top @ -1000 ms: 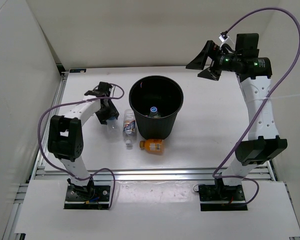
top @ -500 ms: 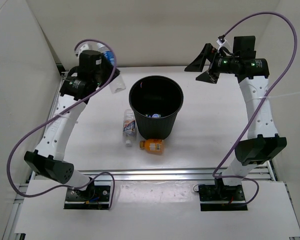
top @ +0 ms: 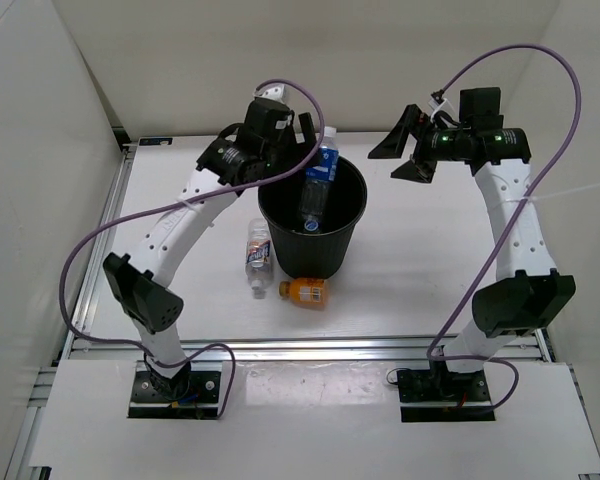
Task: Put the plastic bottles in the bin
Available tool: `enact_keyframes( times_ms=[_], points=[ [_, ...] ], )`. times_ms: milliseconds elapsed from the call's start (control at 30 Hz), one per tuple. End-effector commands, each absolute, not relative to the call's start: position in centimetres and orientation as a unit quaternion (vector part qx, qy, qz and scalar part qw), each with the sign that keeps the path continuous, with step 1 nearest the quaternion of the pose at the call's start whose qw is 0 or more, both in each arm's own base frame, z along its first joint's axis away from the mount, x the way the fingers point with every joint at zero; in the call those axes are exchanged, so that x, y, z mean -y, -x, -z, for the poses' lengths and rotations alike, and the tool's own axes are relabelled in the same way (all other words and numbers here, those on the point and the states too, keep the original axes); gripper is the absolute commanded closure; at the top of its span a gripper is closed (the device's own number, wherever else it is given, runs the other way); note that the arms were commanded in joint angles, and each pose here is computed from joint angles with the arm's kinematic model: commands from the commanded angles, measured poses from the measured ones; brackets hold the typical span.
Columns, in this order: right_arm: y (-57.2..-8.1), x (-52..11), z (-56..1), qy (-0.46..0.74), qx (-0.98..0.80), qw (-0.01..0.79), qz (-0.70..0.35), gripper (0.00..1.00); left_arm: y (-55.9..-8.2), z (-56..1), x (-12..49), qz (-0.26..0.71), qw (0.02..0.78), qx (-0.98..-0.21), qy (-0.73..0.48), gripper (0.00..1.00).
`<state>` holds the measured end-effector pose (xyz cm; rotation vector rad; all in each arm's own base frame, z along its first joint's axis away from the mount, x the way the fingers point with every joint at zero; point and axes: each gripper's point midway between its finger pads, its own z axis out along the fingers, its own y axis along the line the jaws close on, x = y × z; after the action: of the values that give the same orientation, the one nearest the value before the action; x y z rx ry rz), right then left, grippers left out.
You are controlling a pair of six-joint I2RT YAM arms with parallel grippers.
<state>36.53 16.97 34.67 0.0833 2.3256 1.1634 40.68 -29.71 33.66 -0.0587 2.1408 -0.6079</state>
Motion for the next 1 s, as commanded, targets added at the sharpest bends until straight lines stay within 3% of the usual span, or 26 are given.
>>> enact_keyframes(
  times_ms=[0, 167, 400, 767, 967],
  points=[
    [-34.9, -16.6, -36.4, -0.015, -0.851, 0.303, -0.429, 0.00, -37.9, -39.4, 24.9, 0.224, 0.510, -0.829, 0.045, 0.00],
    [-34.7, -16.6, -35.2, -0.021, -0.856, 0.291, -0.427, 0.00, -35.9, -38.7, 16.5, 0.111, 0.558, -0.808, 0.154, 0.00],
    [-35.6, -16.7, -36.1, -0.020, -0.851, 0.300, -0.430, 0.00, -34.5, -25.7, 11.5, 0.095, 0.431, -0.876, 0.194, 0.00],
    [-35.5, -16.6, -36.6, -0.017, -0.847, 0.302, -0.436, 0.00, -35.3, -14.1, 12.6, 0.178, 0.329, -0.915, 0.153, 0.00],
    [-34.6, -16.5, -36.8, -0.013, -0.847, 0.305, -0.435, 0.00, -35.2, -11.1, 13.7, 0.194, 0.294, -0.924, 0.149, 0.00]
  ],
)
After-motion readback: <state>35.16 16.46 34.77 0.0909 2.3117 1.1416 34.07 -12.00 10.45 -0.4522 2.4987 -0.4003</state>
